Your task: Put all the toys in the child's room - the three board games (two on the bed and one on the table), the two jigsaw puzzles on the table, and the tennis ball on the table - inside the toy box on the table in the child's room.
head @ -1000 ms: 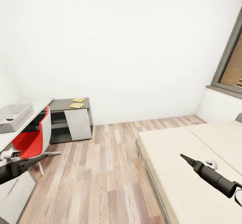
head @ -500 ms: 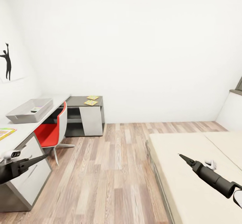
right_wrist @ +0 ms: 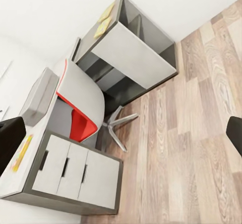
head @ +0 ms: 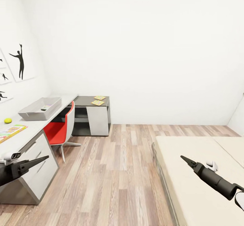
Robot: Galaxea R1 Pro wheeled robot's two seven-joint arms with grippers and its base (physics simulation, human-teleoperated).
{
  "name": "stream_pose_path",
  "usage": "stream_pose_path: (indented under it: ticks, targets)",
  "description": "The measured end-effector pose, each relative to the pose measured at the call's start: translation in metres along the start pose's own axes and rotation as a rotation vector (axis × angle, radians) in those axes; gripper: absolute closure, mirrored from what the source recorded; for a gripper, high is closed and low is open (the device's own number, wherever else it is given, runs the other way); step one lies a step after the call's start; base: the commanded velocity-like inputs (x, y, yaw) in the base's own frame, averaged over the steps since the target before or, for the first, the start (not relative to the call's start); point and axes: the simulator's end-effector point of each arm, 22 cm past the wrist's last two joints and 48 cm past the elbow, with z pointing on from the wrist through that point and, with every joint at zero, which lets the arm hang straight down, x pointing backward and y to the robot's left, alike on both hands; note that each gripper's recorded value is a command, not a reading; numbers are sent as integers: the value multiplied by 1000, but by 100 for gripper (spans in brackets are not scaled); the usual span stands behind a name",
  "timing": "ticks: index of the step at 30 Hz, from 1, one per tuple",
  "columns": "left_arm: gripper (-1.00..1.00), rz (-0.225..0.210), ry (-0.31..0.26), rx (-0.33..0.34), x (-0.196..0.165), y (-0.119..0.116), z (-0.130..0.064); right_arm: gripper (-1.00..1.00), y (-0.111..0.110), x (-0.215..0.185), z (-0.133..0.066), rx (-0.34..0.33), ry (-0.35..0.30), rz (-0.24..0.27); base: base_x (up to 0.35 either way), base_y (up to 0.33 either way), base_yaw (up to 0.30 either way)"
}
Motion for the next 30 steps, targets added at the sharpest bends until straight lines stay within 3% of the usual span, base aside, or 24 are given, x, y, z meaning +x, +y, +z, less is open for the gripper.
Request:
stream_pose_path:
  ticks: [14,30]
  targets:
    - [-100,0,0,0,0,0,0,-100,0,0,0,0,0,0,-14,-12,-1]
    - [-100,6,-3,3,-2,-3,-1,-100,3,-2,-1,-5,-5,-3,-31,0,-74]
